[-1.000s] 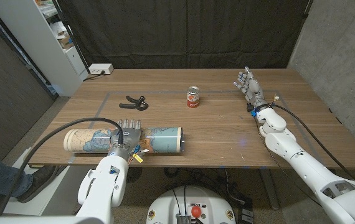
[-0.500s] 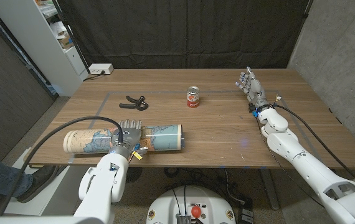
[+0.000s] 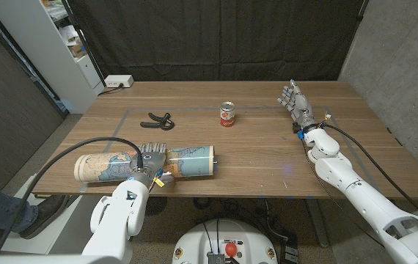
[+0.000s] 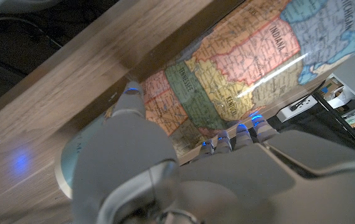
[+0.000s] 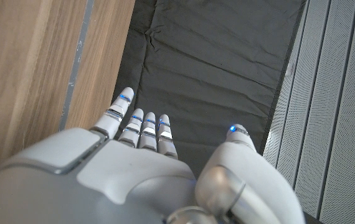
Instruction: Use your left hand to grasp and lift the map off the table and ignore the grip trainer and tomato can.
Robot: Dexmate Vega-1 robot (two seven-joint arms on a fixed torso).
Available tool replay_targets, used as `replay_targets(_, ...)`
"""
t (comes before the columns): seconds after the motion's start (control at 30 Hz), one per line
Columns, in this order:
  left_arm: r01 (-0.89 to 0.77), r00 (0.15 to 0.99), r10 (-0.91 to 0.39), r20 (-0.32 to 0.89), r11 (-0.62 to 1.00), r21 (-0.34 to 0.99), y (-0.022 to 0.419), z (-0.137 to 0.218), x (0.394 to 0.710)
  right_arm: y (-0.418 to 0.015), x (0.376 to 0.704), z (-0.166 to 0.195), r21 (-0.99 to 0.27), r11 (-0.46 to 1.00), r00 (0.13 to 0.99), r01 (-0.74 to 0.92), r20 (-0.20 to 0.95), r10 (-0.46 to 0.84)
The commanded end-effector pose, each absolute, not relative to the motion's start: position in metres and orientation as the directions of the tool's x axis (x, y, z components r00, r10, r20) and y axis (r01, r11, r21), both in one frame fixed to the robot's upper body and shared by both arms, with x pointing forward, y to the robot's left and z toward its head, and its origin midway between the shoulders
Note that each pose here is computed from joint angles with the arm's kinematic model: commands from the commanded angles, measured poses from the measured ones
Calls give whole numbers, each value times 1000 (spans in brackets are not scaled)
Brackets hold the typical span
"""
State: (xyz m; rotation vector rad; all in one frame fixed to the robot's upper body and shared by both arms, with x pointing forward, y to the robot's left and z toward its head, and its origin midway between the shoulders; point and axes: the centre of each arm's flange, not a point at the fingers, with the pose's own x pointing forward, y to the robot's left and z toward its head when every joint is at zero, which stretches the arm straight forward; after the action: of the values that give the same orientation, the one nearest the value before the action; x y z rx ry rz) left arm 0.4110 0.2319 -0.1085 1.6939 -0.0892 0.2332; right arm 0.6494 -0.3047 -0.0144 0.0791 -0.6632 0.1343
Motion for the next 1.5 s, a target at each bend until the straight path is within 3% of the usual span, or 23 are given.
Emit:
replay_targets(0.03, -185, 979, 69, 192, -96, 978, 241, -113, 420, -301, 646, -16, 27, 990, 784, -137, 613, 92)
replay_targets(1.5, -217, 975, 71, 212, 65, 974, 252, -113, 434, -308, 646, -20, 49, 991, 788, -125, 612, 70)
